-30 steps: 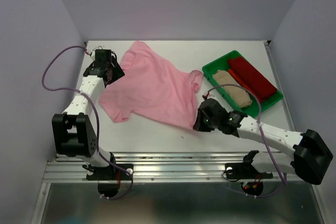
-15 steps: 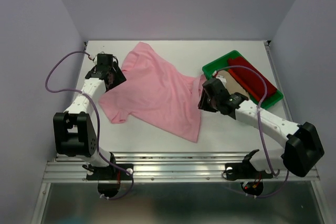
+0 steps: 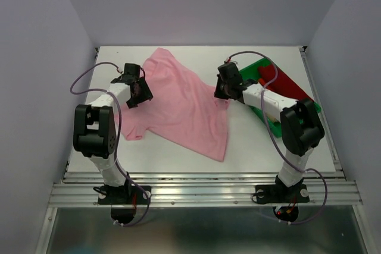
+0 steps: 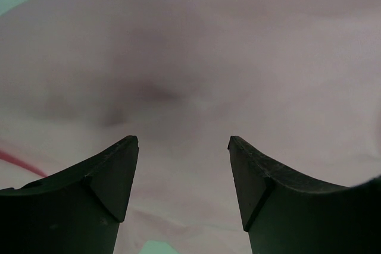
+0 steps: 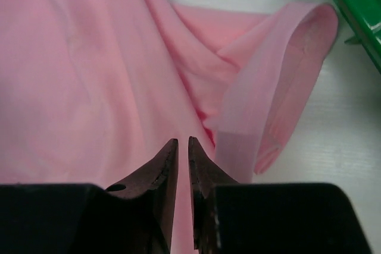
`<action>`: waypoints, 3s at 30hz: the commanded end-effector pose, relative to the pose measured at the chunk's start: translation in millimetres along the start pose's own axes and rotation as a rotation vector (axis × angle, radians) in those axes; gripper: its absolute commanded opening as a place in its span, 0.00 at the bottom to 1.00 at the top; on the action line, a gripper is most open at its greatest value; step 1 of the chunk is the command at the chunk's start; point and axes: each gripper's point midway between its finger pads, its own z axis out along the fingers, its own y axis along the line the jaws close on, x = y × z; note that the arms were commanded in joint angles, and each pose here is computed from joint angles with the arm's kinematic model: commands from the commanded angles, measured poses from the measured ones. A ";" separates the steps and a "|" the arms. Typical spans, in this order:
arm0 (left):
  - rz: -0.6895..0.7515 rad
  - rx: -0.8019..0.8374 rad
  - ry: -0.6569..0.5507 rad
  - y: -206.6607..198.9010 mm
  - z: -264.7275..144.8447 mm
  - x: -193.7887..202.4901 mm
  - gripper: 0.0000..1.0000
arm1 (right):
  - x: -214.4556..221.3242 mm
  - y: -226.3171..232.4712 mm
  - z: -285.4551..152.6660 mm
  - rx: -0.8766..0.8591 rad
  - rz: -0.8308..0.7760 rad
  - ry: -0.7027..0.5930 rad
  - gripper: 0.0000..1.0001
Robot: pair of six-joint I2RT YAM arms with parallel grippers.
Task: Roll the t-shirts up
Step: Flatten out the T-shirt at the center of the board.
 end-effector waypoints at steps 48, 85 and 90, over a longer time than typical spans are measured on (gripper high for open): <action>0.061 -0.066 -0.080 -44.5 21.2 -68.2 0.74 | -67.8 -126.4 115.4 0.302 -0.027 -0.038 0.21; 0.116 -0.370 -0.040 38.3 -2.1 17.4 0.61 | -24.2 -6.5 14.2 -0.152 -0.021 -0.009 0.51; 0.136 -0.389 -0.027 37.6 5.5 24.9 0.54 | -25.1 -6.4 13.0 -0.152 -0.020 -0.013 0.51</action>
